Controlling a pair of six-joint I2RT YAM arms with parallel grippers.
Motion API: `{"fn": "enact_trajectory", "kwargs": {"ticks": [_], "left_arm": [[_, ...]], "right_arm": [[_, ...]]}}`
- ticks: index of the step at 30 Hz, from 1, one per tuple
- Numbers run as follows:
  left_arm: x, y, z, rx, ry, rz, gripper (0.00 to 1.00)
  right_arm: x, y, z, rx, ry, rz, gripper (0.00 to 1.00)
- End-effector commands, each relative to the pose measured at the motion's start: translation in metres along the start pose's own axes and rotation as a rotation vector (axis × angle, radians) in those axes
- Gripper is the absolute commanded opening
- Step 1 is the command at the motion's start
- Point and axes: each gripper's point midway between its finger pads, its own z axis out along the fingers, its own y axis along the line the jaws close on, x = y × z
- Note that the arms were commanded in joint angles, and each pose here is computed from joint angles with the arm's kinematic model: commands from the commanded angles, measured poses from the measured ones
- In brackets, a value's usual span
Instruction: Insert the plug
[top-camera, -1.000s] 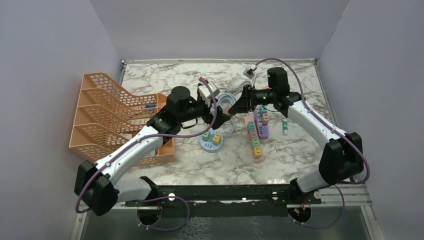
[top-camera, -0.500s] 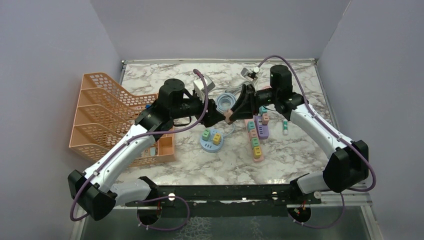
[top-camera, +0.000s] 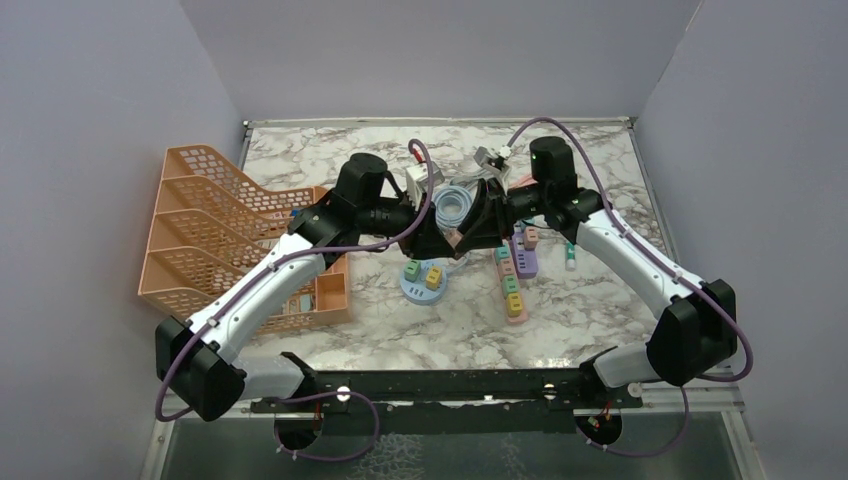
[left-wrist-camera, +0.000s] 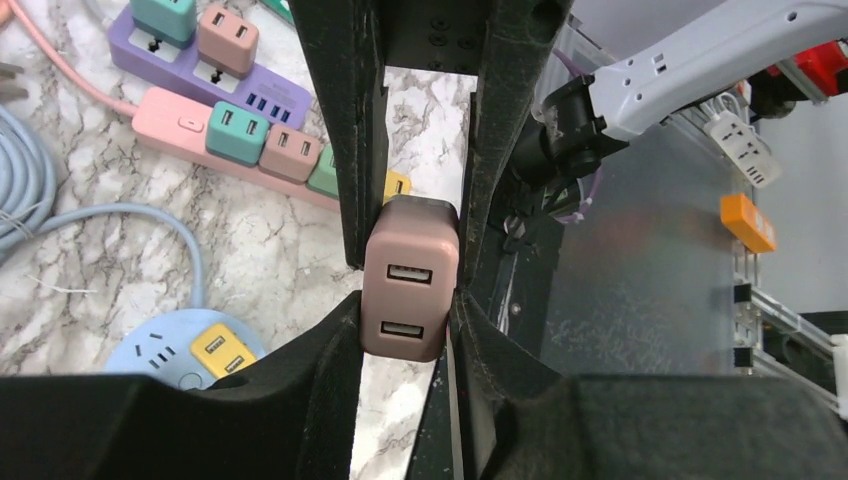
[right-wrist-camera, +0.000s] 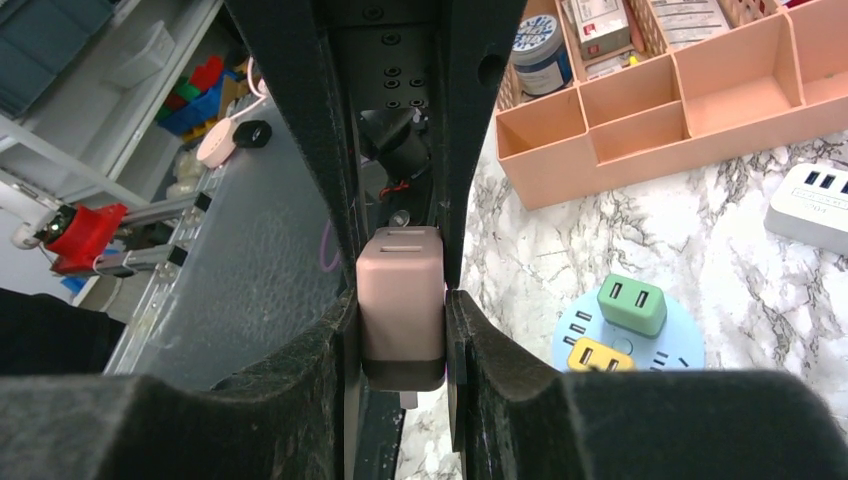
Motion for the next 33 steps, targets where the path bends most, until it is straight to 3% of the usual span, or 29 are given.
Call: {"fn": "enact_trajectory", "kwargs": {"ticks": [1,4,7,9,13,22,27,30,33], "left_arm": [[-0.017,-0.015,-0.001,0.068,-0.014,0.021,0.13],[-0.018,-0.013,-0.003,0.055,-0.023,0.053,0.0],[-0.018,-0.013,-0.006,0.04,-0.032,0.102,0.0],[-0.019,-0.012,-0.01,0.021,-0.045,0.137,0.0],[-0.022,-0.013,-0.017,-0.005,-0.067,0.196,0.0],[-0.024,-0.021,-0.02,0.024,-0.074,0.209,0.0],[-0.024,-0.022,-0.02,0.032,-0.07,0.185,0.0],[-0.024,-0.023,-0.018,0.037,-0.065,0.148,0.28],[-0.025,-0.021,-0.016,0.028,-0.058,0.118,0.48]], "right_arm": [[-0.003,0.011,0.007,-0.03,0.018,-0.057,0.01],[-0.002,0.013,0.007,-0.014,0.022,-0.077,0.05],[-0.002,0.011,0.004,0.048,0.023,-0.096,0.37],[0.0,0.011,0.002,0.084,0.023,-0.105,0.52],[0.003,0.015,-0.002,0.112,0.026,-0.13,0.59],[0.005,0.005,-0.001,0.134,0.036,-0.114,0.52],[0.004,0.005,0.001,0.111,0.028,-0.098,0.21],[0.004,0.006,0.002,0.101,0.027,-0.1,0.09],[0.004,0.007,0.002,0.099,0.028,-0.109,0.04]]}}
